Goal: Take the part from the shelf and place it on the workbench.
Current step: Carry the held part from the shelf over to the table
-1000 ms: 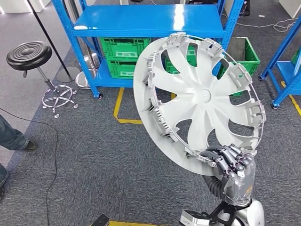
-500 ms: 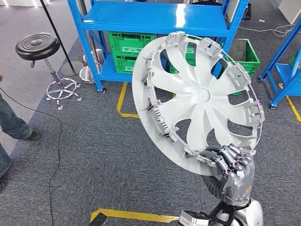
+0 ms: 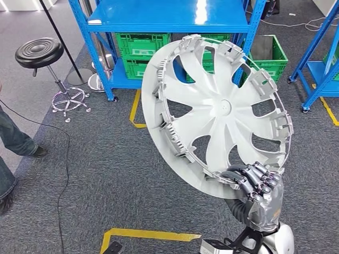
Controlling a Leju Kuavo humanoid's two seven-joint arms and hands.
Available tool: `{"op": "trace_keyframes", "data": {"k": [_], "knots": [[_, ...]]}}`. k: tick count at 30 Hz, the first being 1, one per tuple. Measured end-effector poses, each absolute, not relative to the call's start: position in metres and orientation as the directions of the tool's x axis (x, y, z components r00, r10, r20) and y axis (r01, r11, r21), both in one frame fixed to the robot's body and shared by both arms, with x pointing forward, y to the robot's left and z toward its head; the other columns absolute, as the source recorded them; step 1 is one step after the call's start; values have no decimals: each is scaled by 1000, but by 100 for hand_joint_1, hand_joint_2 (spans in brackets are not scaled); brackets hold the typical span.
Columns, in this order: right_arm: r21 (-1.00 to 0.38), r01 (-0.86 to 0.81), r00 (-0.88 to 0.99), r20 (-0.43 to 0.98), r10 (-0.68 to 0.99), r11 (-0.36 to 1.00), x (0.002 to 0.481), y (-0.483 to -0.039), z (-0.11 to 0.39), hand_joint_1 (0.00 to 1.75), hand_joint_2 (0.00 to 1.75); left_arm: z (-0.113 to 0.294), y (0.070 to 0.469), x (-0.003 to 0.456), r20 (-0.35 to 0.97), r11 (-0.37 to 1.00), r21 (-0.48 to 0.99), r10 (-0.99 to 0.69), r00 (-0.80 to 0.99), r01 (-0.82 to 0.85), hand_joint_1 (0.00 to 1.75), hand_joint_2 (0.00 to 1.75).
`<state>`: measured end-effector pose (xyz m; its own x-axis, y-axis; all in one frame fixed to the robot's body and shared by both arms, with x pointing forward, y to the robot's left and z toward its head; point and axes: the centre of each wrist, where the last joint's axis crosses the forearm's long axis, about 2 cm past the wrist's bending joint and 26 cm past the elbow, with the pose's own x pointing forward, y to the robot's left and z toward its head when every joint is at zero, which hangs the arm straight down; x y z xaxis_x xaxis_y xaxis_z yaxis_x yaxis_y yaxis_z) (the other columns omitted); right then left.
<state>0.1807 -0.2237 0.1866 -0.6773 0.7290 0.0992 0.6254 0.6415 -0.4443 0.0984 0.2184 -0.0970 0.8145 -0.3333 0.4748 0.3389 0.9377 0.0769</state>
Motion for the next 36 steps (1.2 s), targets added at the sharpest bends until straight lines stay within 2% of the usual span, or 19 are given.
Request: {"op": "trace_keyframes", "data": {"k": [16,36], "knots": [[-444,628,-682,81,727,639,182,-222,187,175,175,-97,219,98,474,938,77,-333,815,338,0,0],[-413,596,-705,142,695,689,180,-217,186,175,175,-97,218,98,475,942,77,-323,819,327,0,0]]}}
